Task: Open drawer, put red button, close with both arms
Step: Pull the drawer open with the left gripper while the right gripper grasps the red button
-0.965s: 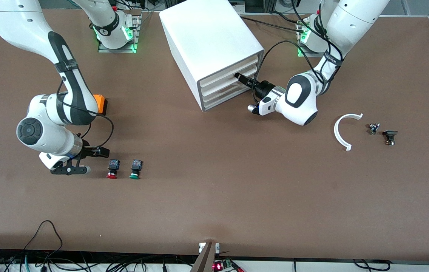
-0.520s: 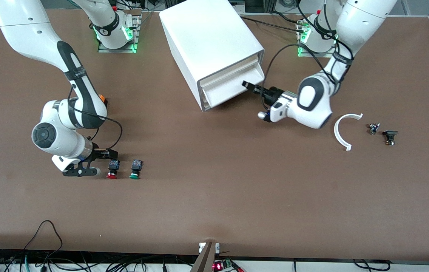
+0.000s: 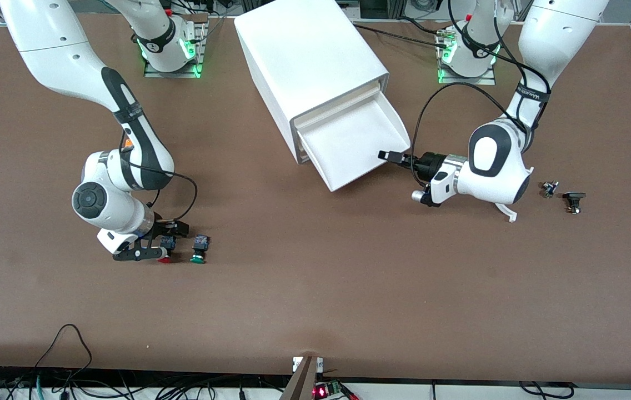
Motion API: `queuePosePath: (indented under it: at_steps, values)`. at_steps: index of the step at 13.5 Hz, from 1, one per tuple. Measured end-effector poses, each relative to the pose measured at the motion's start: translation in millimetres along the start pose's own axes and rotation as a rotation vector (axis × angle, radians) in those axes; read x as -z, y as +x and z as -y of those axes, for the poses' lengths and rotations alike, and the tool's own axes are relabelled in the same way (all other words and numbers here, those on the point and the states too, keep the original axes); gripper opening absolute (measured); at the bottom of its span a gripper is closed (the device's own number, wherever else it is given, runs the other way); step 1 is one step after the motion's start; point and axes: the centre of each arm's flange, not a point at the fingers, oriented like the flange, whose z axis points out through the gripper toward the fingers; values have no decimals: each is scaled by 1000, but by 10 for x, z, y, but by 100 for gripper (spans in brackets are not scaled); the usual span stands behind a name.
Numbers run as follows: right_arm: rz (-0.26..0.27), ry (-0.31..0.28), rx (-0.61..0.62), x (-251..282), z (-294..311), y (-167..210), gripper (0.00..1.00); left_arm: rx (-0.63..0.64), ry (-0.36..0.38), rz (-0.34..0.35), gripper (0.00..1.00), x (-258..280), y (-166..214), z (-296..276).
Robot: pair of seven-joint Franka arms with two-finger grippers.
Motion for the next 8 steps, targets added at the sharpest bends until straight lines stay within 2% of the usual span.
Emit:
queuePosePath:
  at_steps: [2,3,4,6,8]
  values:
    - [1,-3,-21,-33,-162,8,100,-28,41,-60,74,222,17,-70]
    - [3,-3,-32,-52,-242,7,100,-73,127,-99,85,444,11,-121]
    - [7,-3,-39,-81,-292,3,100,-137,258,-150,96,766,-8,-198]
    - [0,-2,-43,-140,-311,6,100,-252,496,-253,100,1533,-182,-456]
    - [0,-1,-43,-210,-303,0,100,-316,648,-353,100,2225,-518,-766]
